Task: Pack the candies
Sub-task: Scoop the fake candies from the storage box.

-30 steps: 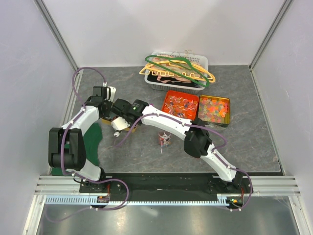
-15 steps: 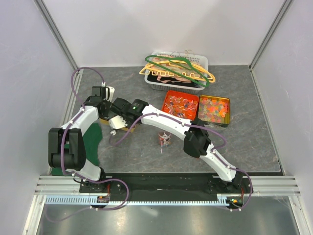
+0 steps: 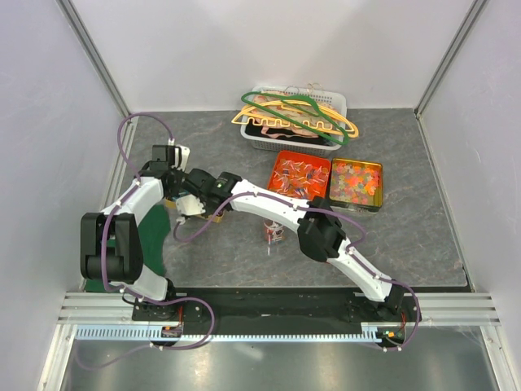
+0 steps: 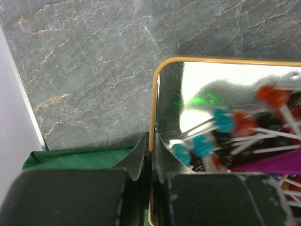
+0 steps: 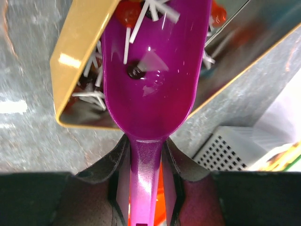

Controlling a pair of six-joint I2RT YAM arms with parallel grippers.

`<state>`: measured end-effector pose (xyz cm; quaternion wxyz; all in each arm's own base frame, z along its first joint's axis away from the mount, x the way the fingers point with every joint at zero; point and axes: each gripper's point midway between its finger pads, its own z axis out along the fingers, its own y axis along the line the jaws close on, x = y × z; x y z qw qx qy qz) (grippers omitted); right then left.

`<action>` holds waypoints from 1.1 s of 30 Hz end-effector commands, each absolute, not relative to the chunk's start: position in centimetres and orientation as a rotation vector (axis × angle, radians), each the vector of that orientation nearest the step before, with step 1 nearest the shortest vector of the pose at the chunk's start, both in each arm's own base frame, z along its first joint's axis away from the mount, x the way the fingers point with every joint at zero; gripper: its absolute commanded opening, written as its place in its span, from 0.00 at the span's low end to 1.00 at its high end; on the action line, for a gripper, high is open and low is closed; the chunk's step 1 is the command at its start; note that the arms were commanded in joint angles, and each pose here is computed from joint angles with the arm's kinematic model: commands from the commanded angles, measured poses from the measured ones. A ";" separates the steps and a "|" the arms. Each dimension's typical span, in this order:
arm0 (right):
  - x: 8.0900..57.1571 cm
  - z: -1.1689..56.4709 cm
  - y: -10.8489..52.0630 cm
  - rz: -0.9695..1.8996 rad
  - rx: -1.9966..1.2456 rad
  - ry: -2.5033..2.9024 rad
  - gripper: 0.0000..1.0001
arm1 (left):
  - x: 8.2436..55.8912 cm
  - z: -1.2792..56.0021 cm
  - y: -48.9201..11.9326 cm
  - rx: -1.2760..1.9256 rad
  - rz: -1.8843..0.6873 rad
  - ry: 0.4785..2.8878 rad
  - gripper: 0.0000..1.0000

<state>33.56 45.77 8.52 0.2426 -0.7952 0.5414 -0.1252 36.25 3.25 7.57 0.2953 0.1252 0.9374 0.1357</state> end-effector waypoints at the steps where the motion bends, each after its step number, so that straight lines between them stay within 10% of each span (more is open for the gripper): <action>1: 29.6 5.1 47.4 -0.143 -2.240 1.510 0.00 | 39.1 11.3 2.4 0.305 0.316 2.323 0.02; 33: 28.1 9.0 54.0 0.052 -1.793 1.626 0.00 | 39.1 11.5 2.5 0.294 0.307 2.318 0.02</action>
